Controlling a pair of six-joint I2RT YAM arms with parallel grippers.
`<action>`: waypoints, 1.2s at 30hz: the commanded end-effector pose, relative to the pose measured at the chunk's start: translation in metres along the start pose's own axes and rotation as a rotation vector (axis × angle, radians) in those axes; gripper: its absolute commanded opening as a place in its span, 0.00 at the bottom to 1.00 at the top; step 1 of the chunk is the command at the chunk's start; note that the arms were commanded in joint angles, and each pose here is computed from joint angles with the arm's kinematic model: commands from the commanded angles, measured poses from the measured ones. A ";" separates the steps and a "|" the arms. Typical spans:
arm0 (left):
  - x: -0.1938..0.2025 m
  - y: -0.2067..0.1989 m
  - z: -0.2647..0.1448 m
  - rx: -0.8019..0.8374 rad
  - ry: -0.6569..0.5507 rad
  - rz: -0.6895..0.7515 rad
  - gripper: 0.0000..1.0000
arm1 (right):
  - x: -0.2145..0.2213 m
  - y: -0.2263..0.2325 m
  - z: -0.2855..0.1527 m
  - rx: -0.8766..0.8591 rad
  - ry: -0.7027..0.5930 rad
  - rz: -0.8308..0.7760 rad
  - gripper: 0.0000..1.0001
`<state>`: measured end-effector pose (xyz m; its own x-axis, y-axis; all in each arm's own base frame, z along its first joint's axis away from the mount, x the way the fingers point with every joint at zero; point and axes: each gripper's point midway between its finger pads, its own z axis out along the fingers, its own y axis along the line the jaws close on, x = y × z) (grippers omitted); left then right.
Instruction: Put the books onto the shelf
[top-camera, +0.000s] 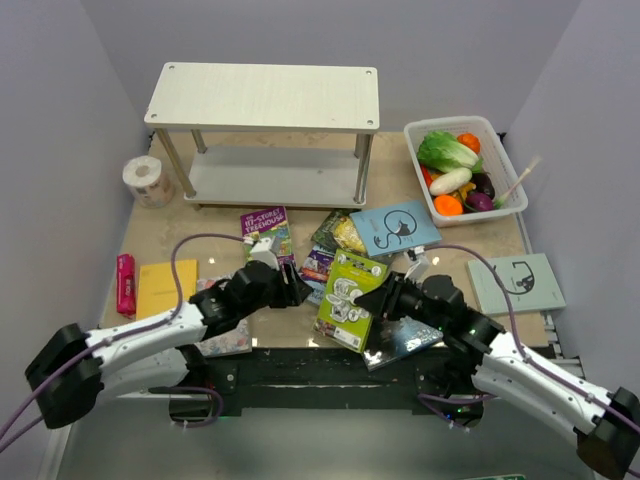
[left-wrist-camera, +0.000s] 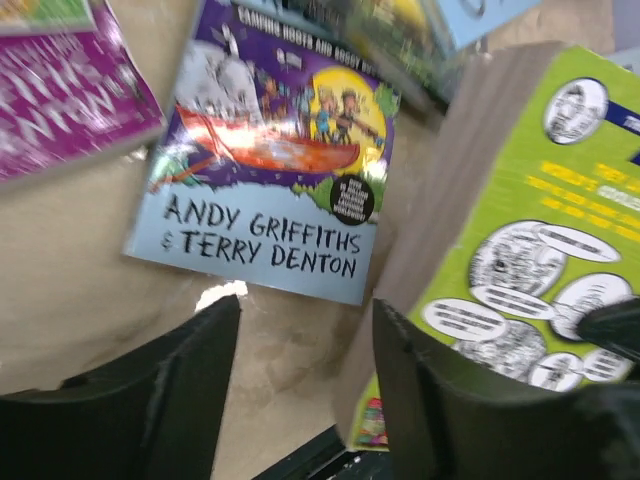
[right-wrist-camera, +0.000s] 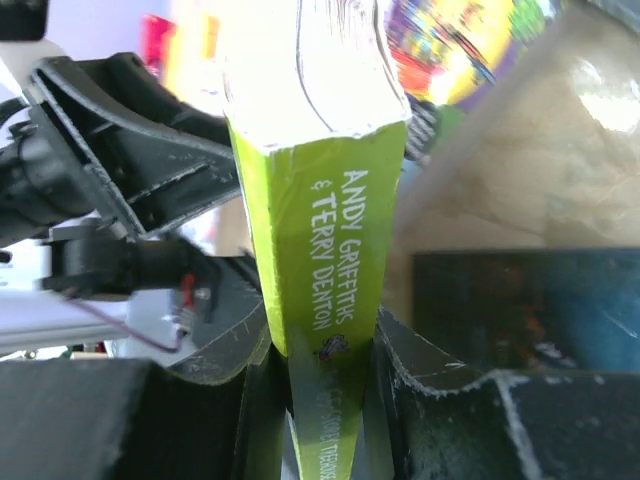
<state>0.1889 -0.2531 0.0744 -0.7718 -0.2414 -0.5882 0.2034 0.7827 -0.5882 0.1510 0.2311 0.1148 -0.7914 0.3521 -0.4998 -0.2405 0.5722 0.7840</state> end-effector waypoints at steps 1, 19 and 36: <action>-0.070 0.002 -0.055 -0.154 -0.207 0.036 0.65 | -0.056 0.075 -0.038 -0.098 -0.109 -0.095 0.00; -0.120 0.012 -0.136 -0.167 -0.483 -0.100 0.61 | -0.327 0.359 -0.092 -0.561 -0.815 0.154 0.00; -0.124 0.014 -0.134 -0.198 -0.490 -0.074 0.59 | -0.401 0.305 0.068 -0.345 -0.925 0.647 0.00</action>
<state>0.2000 -0.1369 0.1991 -0.4431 -0.4785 -0.7580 0.0109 0.8426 -0.5384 0.4354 0.3240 0.4909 -0.1744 0.9698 -0.1707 -0.1669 0.1417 0.9757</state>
